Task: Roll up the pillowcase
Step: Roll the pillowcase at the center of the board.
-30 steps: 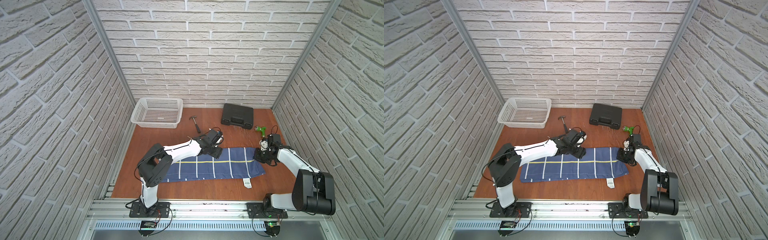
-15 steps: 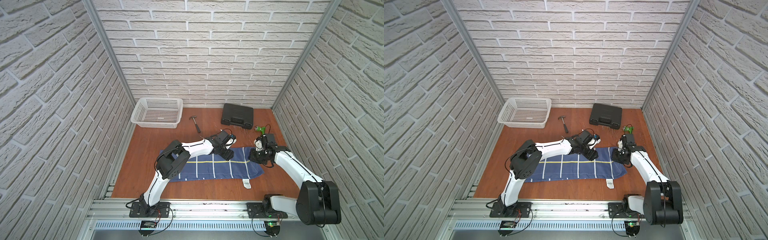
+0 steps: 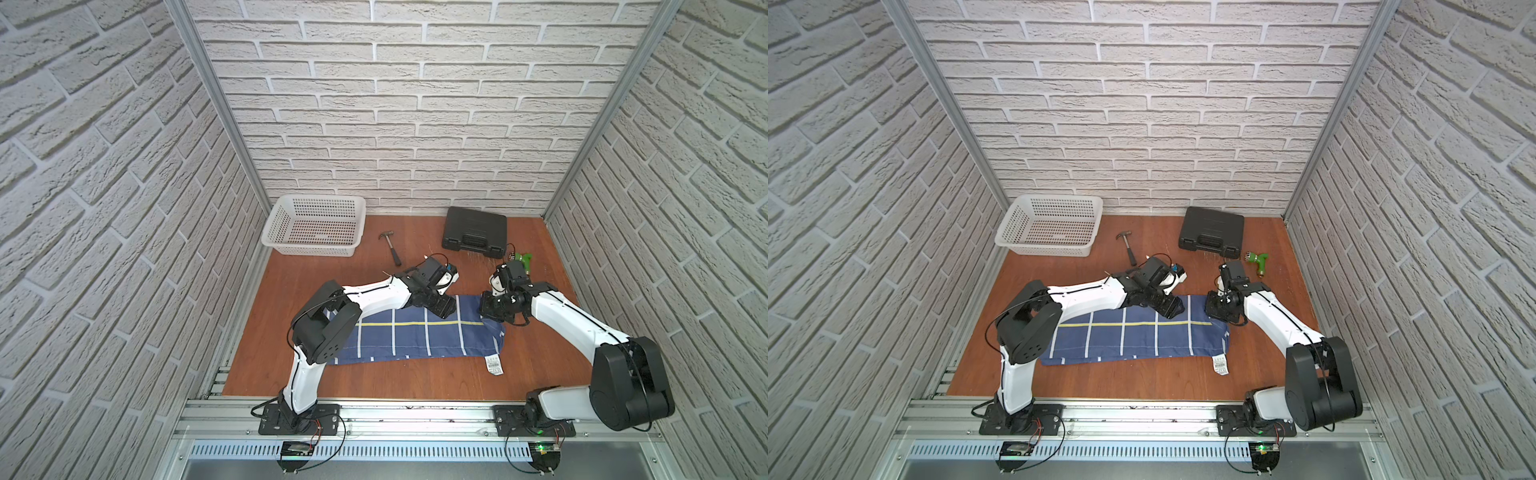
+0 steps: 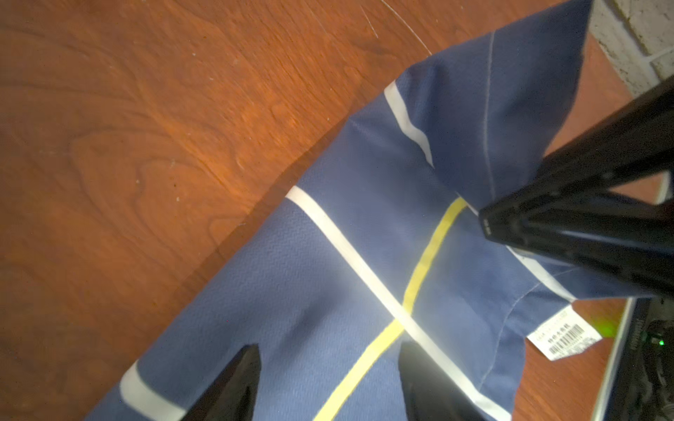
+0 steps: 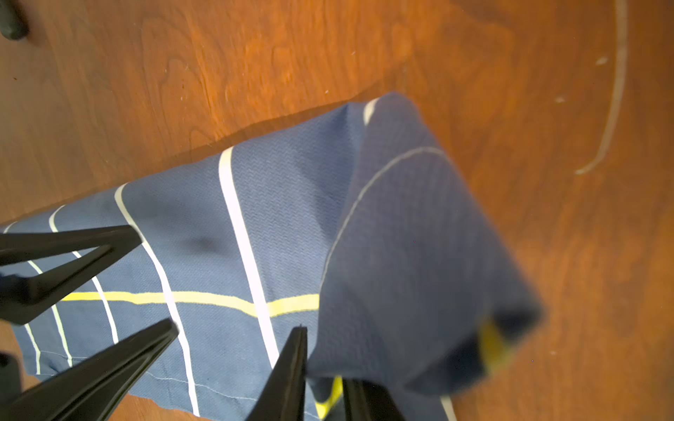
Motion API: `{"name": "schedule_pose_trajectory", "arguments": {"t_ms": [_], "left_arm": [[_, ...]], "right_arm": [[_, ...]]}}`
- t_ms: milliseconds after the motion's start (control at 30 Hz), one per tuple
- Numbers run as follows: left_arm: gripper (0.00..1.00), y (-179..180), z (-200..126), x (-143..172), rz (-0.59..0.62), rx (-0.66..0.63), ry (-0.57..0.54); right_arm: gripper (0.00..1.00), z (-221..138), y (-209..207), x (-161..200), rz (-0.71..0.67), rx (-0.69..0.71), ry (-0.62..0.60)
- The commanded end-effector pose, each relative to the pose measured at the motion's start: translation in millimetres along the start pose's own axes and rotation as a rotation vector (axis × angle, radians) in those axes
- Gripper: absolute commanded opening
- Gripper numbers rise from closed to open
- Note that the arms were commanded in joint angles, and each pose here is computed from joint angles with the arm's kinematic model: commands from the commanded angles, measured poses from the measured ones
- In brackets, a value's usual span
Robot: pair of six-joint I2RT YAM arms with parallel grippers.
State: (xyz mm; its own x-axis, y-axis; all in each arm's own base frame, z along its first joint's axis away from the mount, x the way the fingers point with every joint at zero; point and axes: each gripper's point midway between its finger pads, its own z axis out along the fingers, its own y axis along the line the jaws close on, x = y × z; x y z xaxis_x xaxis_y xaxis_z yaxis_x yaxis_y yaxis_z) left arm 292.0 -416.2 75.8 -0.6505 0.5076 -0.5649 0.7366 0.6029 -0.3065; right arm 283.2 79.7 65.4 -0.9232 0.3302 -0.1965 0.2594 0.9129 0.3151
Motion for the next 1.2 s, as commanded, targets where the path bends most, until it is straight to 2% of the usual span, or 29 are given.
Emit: {"name": "schedule_pose_trajectory", "arguments": {"t_ms": [0,300,433,633,933,1067,1167], "left_arm": [[0.65,-2,-18,-12,-0.011,0.017,-0.065],[0.65,3,-24,-8,-0.044,0.023,-0.076],[0.65,8,-28,-16,-0.063,0.024,-0.098],[0.64,13,-26,-24,-0.091,0.044,-0.105],[0.62,12,-18,-47,-0.121,0.084,-0.131],[0.60,4,-7,-46,-0.119,0.109,-0.090],[0.59,0,3,-39,-0.143,0.133,-0.041]], "right_arm": [[0.22,2,16,-8,0.008,-0.014,-0.025],[0.26,22,36,-2,-0.028,-0.039,0.004],[0.40,28,45,0,-0.041,-0.075,0.015],[0.48,11,58,-9,-0.057,-0.135,-0.023],[0.50,-29,41,-17,-0.016,-0.146,-0.075],[0.50,-38,11,-1,-0.060,-0.053,-0.045],[0.50,-38,6,18,-0.091,-0.058,-0.004]]}}
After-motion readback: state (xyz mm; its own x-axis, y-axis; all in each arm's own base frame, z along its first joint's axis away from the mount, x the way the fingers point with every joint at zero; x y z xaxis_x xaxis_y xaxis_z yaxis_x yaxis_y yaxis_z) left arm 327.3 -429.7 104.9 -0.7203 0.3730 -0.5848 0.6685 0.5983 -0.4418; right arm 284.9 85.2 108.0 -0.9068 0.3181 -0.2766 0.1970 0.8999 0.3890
